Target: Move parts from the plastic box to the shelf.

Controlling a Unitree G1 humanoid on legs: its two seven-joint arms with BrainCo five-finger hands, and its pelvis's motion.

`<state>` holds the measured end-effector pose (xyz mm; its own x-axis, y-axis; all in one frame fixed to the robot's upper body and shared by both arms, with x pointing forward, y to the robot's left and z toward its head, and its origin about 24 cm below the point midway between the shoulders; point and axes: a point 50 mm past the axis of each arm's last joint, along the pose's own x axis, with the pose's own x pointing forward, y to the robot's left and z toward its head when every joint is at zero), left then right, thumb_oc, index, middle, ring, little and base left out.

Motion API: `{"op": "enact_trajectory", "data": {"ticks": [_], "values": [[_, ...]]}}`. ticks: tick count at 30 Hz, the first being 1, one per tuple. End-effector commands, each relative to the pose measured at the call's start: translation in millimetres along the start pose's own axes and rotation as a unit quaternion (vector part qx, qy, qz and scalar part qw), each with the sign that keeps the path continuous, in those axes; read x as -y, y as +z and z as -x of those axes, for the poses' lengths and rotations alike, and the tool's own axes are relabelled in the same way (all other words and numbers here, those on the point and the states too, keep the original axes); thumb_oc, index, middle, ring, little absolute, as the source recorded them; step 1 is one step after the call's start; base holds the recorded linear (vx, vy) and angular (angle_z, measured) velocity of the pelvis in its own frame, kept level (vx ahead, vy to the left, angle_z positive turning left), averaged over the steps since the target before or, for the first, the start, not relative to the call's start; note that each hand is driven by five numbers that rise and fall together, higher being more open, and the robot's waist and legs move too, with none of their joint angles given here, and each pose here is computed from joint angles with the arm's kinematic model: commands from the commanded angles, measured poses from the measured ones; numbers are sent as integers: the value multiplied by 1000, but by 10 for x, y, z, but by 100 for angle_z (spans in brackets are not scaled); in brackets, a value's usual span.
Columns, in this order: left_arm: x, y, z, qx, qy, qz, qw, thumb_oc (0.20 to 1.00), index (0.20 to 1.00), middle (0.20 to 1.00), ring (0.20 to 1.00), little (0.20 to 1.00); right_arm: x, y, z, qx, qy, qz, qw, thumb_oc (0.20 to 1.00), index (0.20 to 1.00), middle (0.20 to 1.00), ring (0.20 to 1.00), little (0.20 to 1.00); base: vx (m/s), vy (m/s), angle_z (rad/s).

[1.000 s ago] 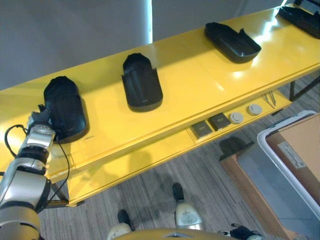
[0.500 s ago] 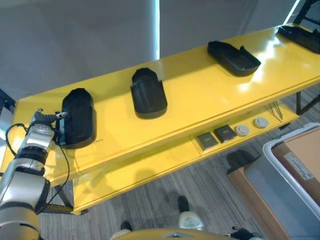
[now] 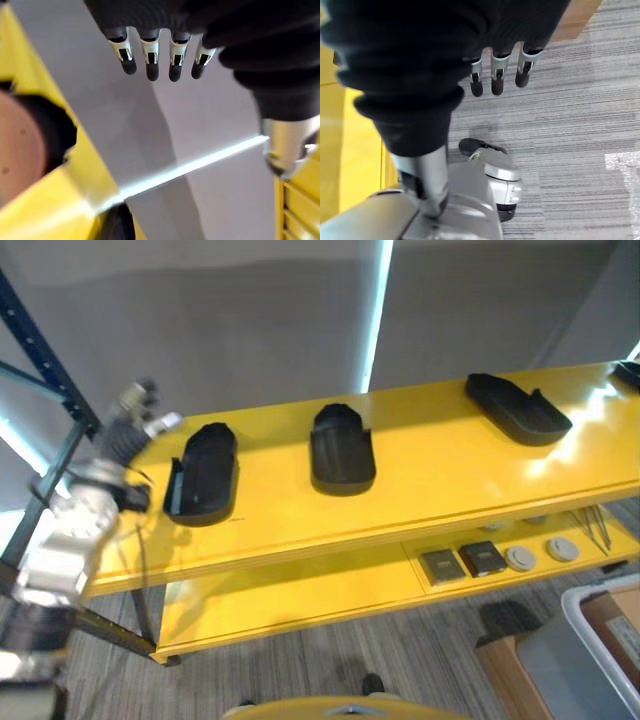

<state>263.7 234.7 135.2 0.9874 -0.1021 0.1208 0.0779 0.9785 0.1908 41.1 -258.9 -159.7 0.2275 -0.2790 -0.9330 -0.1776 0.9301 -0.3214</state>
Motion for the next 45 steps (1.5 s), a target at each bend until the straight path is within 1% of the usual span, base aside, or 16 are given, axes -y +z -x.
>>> {"op": "enact_trajectory", "data": {"ticks": [1,2,3,4,7,10,11,14,17,22,30,31,34,38,39,45], "values": [[-66,204,-93,55,-58,71,994,849,849,849,849,849,64,5,-17,-14,-27,-1,1000,1000,1000,1000,1000,1000,-19,-2,5],[0,115,-34,41,-82,122,988,282,282,282,282,282,60,8,-18,-14,-28,-2,1000,1000,1000,1000,1000,1000,-22,10,6],[56,41,11,29,-103,173,979,200,200,200,200,200,56,10,-19,-14,-29,-4,999,1000,1000,1000,1000,1000,-29,16,3],[109,-44,59,20,-120,198,973,200,200,200,200,200,63,23,-20,-14,-31,-5,999,1000,1000,1000,1000,1000,-30,16,4],[158,-185,173,7,-124,196,973,200,200,200,200,200,94,59,-27,-13,-34,-14,999,1000,1000,1000,1000,1000,-30,17,11],[150,-214,216,3,-124,197,973,200,200,200,200,200,100,53,-27,-13,-36,-18,999,1000,1000,1000,1000,1000,-23,26,10],[142,-227,244,-1,-131,215,968,200,200,200,200,200,108,39,-27,-15,-38,-23,999,1000,1000,1000,1000,1000,-15,28,6],[142,-243,268,-7,-138,230,963,200,200,200,200,200,118,25,-25,-16,-40,-26,999,1000,1000,1000,1000,1000,-11,28,5],[108,-307,292,-25,-121,214,969,200,200,200,200,200,133,3,-22,-16,-41,-21,999,1000,1000,1000,1000,1000,3,20,5],[113,-420,252,-45,-98,227,968,200,200,200,200,200,138,8,-19,-14,-40,-12,999,1000,1000,1000,1000,1000,2,2,1],[200,-558,99,-69,-50,207,975,200,200,200,200,200,180,-26,-14,-19,-40,8,999,1000,1000,1000,1000,1000,-1,-3,-3],[193,-610,64,-73,-32,205,976,200,200,200,200,200,185,-22,-13,-18,-36,16,999,1000,1000,1000,1000,1000,21,-15,-4],[196,-650,44,-78,-21,212,974,200,200,200,200,200,170,-25,-10,-19,-34,23,999,1000,1000,1000,1000,1000,22,-10,-4],[218,-717,24,-87,-9,198,976,200,200,200,200,200,171,-38,-8,-17,-32,30,999,1000,1000,1000,1000,1000,13,2,-8],[216,-753,8,-95,10,202,975,200,200,200,200,200,183,-30,-8,-16,-33,34,999,1000,1000,1000,1000,1000,13,12,-12],[189,-862,1,-115,44,201,972,200,200,200,200,200,208,-13,-8,-15,-33,40,999,1000,1000,1000,1000,1000,7,3,-3]]}}
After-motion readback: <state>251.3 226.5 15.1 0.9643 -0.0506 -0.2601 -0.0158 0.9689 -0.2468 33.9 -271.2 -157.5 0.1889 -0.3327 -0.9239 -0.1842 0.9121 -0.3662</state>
